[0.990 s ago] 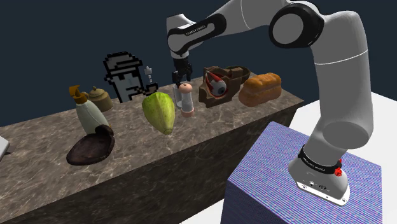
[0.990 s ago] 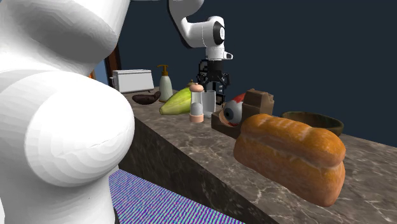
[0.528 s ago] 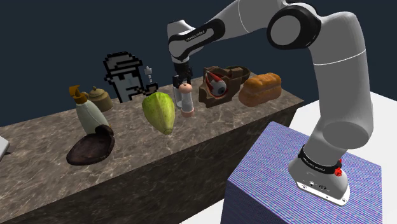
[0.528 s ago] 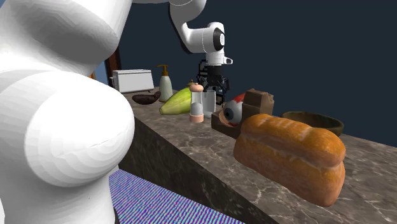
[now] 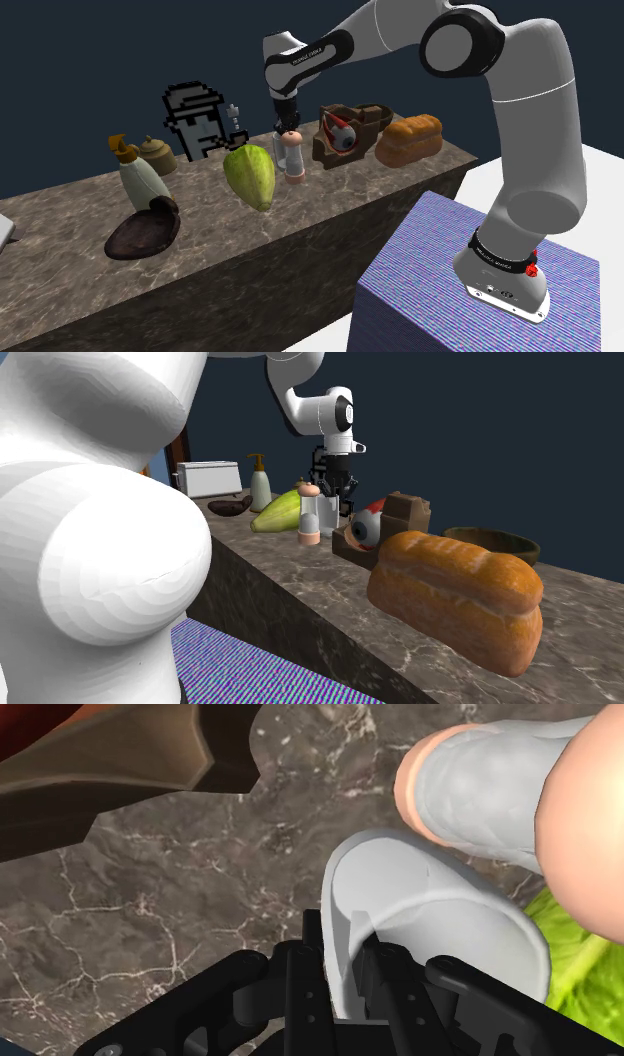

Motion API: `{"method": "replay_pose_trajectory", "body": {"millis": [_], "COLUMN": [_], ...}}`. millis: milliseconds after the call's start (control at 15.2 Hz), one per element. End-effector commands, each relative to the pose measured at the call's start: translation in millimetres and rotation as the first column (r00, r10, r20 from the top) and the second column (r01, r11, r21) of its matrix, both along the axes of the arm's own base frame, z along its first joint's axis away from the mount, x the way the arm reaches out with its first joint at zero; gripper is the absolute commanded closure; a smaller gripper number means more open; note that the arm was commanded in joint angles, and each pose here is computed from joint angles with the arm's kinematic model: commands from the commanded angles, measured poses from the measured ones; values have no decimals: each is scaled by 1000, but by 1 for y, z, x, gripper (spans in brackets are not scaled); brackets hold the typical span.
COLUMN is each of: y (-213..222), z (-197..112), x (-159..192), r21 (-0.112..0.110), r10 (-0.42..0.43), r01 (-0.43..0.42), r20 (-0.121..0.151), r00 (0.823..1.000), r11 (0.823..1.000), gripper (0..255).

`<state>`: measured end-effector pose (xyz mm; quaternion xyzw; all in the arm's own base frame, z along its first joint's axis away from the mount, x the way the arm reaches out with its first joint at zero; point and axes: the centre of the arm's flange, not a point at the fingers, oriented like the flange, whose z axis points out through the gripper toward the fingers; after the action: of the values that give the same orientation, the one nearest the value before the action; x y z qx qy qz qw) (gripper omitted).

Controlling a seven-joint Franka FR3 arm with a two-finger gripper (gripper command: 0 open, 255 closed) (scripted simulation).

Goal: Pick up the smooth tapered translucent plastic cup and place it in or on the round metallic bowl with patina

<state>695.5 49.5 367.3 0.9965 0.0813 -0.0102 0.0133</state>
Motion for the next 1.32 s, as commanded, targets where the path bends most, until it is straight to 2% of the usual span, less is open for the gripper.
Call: {"method": "replay_pose_trajectory", "body": {"millis": [0,330,1254], "y": [0,0,0], "z": [0,-1,73], "x": [0,0,0], "r21": [0,0,0], "r10": [0,0,0], "r01": [0,0,0], "r20": [-1,-1,-1], "r00": [1000,1000,1000], "r11": [1000,1000,1000], "gripper": [255,255,255]}}
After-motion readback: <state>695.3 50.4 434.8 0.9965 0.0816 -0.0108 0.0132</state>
